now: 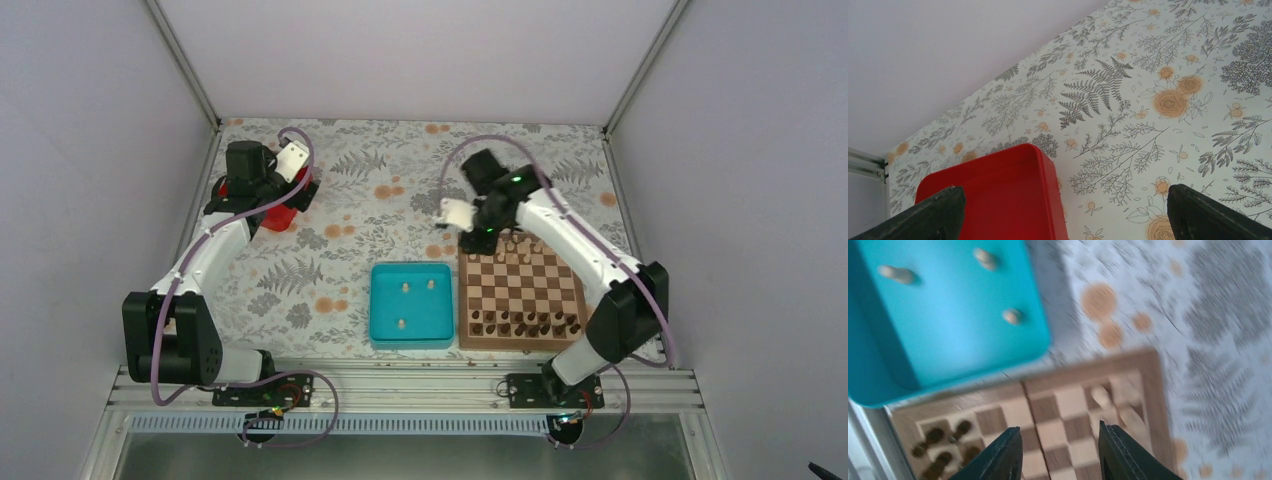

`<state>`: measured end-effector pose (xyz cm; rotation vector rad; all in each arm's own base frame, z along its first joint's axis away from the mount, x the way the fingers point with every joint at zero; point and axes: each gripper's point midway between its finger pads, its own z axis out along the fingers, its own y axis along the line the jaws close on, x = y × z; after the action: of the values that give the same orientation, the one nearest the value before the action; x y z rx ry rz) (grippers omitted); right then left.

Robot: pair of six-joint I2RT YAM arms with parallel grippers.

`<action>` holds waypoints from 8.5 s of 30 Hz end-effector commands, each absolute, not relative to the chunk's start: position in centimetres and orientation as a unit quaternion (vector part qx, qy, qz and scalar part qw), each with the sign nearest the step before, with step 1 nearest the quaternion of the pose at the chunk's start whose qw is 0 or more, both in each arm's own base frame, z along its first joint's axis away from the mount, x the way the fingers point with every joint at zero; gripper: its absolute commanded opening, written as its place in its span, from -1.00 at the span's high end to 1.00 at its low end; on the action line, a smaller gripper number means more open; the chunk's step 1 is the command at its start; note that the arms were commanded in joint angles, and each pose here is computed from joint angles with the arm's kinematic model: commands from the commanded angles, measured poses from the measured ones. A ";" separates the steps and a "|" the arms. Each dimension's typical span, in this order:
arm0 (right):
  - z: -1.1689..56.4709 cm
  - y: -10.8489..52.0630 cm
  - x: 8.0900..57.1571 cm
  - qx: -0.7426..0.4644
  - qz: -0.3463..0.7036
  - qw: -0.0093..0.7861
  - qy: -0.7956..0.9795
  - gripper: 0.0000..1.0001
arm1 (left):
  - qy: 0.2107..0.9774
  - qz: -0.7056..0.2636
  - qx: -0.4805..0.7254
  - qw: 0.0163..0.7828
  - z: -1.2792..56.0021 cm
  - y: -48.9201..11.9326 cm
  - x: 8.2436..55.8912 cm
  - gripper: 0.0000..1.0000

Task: Set up the chess pieces on the board
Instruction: Pick up the chess piece from the storage box, then place the chess piece on the chessboard, then pick up the chess piece from the storage box, then place the chess piece on the chessboard.

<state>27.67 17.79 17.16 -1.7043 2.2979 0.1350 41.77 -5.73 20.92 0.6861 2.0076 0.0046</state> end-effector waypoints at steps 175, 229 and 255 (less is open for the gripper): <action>4.2 33.2 23.4 -0.755 0.040 0.052 0.652 0.11 | 0.808 -0.003 0.291 0.512 22.7 -6.2 41.3 -1.00; 9.2 -2.2 30.6 -0.387 0.034 0.122 0.913 0.82 | 0.808 -0.014 0.294 0.510 22.7 -6.5 41.1 -1.00; 4.2 -2.9 29.9 -0.370 0.064 0.071 0.924 0.77 | 0.810 -0.013 0.294 0.507 22.5 -6.4 41.1 -1.00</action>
<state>30.04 -2.69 5.28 -1.1208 2.7687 0.1608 41.33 -6.17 22.07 0.6965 1.9724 -0.0179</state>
